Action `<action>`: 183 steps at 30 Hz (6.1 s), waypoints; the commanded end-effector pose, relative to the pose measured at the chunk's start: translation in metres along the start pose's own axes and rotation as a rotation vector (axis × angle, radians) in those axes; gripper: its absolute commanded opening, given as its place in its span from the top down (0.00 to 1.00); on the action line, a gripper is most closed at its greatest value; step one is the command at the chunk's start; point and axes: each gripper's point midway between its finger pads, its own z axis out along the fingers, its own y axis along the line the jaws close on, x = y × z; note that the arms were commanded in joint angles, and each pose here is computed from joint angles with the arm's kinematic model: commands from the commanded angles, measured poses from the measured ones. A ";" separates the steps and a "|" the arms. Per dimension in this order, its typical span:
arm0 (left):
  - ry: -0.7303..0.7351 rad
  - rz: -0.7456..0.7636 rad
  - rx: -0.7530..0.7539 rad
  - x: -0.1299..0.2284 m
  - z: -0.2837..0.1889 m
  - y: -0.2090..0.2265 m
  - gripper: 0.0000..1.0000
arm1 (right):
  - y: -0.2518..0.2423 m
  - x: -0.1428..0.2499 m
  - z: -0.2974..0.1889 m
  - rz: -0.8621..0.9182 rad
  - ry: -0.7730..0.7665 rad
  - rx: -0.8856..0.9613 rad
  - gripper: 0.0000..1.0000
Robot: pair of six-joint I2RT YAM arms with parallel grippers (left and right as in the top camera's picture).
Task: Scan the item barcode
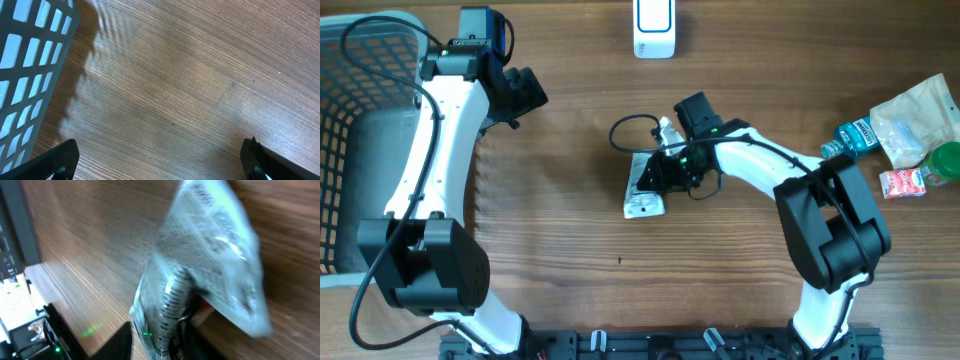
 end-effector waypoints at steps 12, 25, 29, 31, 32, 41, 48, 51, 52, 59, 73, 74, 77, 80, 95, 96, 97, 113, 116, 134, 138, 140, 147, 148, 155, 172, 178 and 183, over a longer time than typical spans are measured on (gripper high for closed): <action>0.005 0.010 -0.024 0.003 -0.003 0.005 0.00 | -0.021 0.010 0.025 0.108 0.051 0.050 0.95; -0.009 0.010 -0.058 0.000 -0.003 0.011 0.00 | -0.023 0.001 0.019 0.097 0.019 0.072 0.95; -0.009 0.010 -0.058 0.000 -0.003 0.011 0.00 | -0.019 0.001 -0.008 0.086 -0.004 0.121 0.95; -0.009 0.010 -0.058 0.000 -0.003 0.011 0.00 | -0.010 0.001 -0.024 0.063 -0.025 0.124 0.96; -0.009 0.010 -0.058 0.000 -0.003 0.011 0.00 | -0.003 0.001 -0.032 0.052 -0.040 0.120 0.96; -0.009 0.009 -0.058 0.000 -0.003 0.011 0.00 | 0.060 0.026 -0.110 -0.023 -0.132 0.063 0.95; -0.009 0.010 -0.058 0.000 -0.003 0.011 0.00 | 0.097 0.054 -0.152 -0.076 -0.179 -0.011 0.95; -0.009 0.010 -0.058 0.000 -0.003 0.011 0.00 | 0.096 0.060 -0.156 -0.073 -0.176 0.001 0.96; -0.009 0.010 -0.058 0.000 -0.003 0.011 0.00 | 0.095 0.058 -0.156 -0.073 -0.181 0.008 0.95; -0.009 0.009 -0.058 0.000 -0.003 0.011 0.00 | 0.071 0.043 -0.142 -0.045 -0.188 0.103 0.96; -0.009 0.009 -0.058 0.000 -0.003 0.011 0.00 | -0.003 0.052 -0.083 0.186 -0.001 0.281 0.26; -0.009 0.010 -0.058 0.000 -0.003 0.011 0.00 | -0.002 0.053 -0.083 0.192 -0.001 0.281 0.00; -0.009 0.010 -0.058 0.000 -0.003 0.011 0.00 | -0.006 0.057 -0.084 0.218 0.009 0.300 0.00; -0.009 0.010 -0.058 0.000 -0.003 0.011 0.00 | -0.027 0.064 -0.092 0.290 -0.007 0.442 0.00; -0.010 -0.048 0.152 -0.007 -0.005 -0.030 0.00 | -0.040 0.054 -0.144 0.399 -0.208 0.555 0.05; 0.038 -0.003 0.243 0.002 -0.008 -0.045 0.00 | -0.038 0.052 -0.155 0.389 -0.241 0.546 0.05; 0.094 0.051 0.347 0.013 -0.013 -0.062 0.00 | -0.037 0.051 -0.168 0.387 -0.274 0.536 0.05; 0.763 0.257 0.860 0.236 0.002 -0.132 0.16 | -0.077 0.068 -0.231 0.463 -0.334 0.565 0.03; 0.834 0.206 0.830 0.273 0.026 -0.113 0.16 | -0.077 0.068 -0.231 0.445 -0.327 0.568 0.03; 0.777 0.138 0.622 0.324 0.083 -0.084 0.30 | -0.077 0.068 -0.231 0.446 -0.328 0.568 0.07; 0.662 0.142 0.500 0.316 0.104 -0.077 0.28 | -0.077 0.068 -0.231 0.445 -0.327 0.568 0.09; 0.659 0.144 0.504 0.315 0.104 -0.078 0.28 | -0.077 0.068 -0.231 0.446 -0.328 0.568 0.10; 0.677 0.110 0.520 0.314 0.095 -0.082 0.28 | -0.077 0.067 -0.231 0.445 -0.329 0.568 0.12; 0.669 0.111 0.528 0.312 0.092 -0.083 0.27 | -0.077 0.067 -0.231 0.444 -0.330 0.568 0.13; 0.609 0.120 0.575 0.297 0.069 -0.088 0.22 | -0.077 0.066 -0.231 0.442 -0.335 0.567 0.15; 0.611 0.227 0.638 0.318 0.051 -0.107 0.28 | -0.077 0.065 -0.231 0.440 -0.338 0.566 0.20; 0.623 0.252 0.638 0.326 0.048 -0.108 0.32 | -0.077 0.065 -0.231 0.440 -0.338 0.566 0.21; 0.633 0.252 0.648 0.327 0.046 -0.109 0.39 | -0.077 0.065 -0.231 0.441 -0.338 0.566 0.24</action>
